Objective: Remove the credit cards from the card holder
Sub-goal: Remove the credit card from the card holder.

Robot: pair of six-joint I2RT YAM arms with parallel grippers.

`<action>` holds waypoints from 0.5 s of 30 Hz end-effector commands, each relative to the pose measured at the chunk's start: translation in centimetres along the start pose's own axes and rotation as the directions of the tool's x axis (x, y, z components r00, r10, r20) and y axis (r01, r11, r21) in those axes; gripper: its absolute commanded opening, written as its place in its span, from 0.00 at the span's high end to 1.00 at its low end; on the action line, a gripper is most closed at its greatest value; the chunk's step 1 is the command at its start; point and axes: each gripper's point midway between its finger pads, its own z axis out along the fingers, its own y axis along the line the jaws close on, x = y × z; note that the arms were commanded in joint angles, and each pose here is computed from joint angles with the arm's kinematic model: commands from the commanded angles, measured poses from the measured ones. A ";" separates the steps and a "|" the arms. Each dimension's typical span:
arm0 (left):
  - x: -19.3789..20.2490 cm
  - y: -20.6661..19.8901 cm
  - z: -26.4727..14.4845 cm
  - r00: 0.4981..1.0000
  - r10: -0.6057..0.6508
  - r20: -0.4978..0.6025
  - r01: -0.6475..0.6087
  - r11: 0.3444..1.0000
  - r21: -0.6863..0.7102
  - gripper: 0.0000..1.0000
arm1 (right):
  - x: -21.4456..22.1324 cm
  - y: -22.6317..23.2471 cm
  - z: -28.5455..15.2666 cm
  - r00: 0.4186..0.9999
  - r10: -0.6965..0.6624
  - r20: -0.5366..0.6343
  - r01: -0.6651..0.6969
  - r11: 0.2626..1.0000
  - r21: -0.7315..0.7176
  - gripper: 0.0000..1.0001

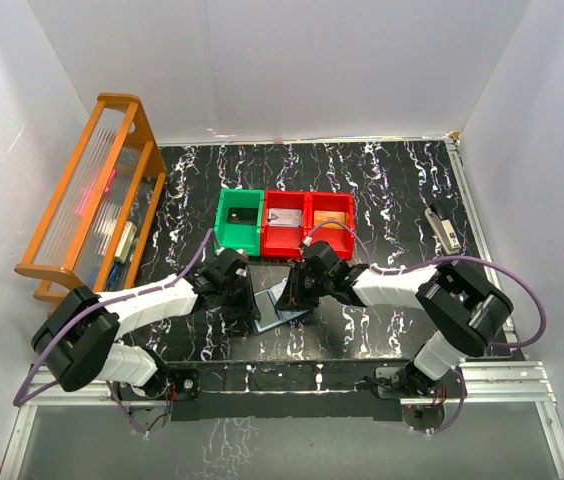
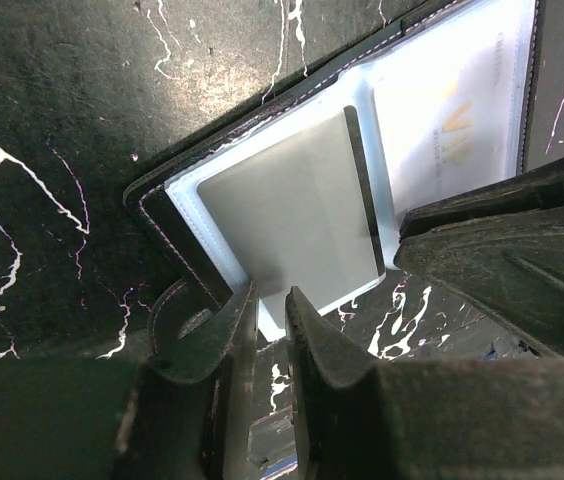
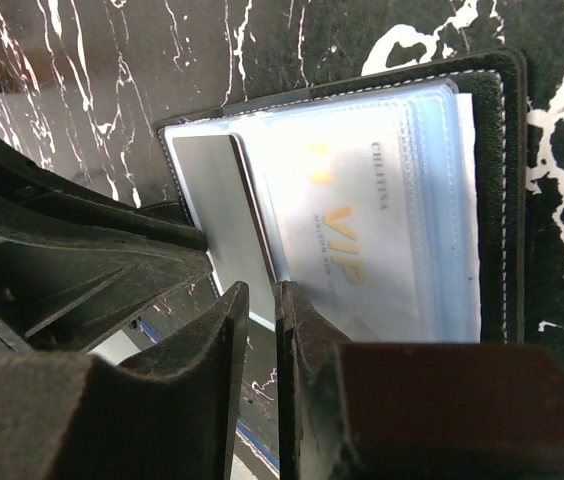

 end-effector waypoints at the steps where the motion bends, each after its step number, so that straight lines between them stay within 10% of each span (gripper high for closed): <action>1: 0.3 1.0 0.0 1.000 -0.013 0.011 0.013 0.999 -0.030 0.84 | -0.6 0.9 0.4 1.000 -0.010 0.011 0.011 0.999 -0.038 0.83; 15: 0.8 1.8 0.7 1.000 -0.002 -0.024 0.001 0.998 -0.070 0.91 | 0.1 0.3 1.4 0.999 -0.014 -0.028 0.013 0.999 -0.048 0.73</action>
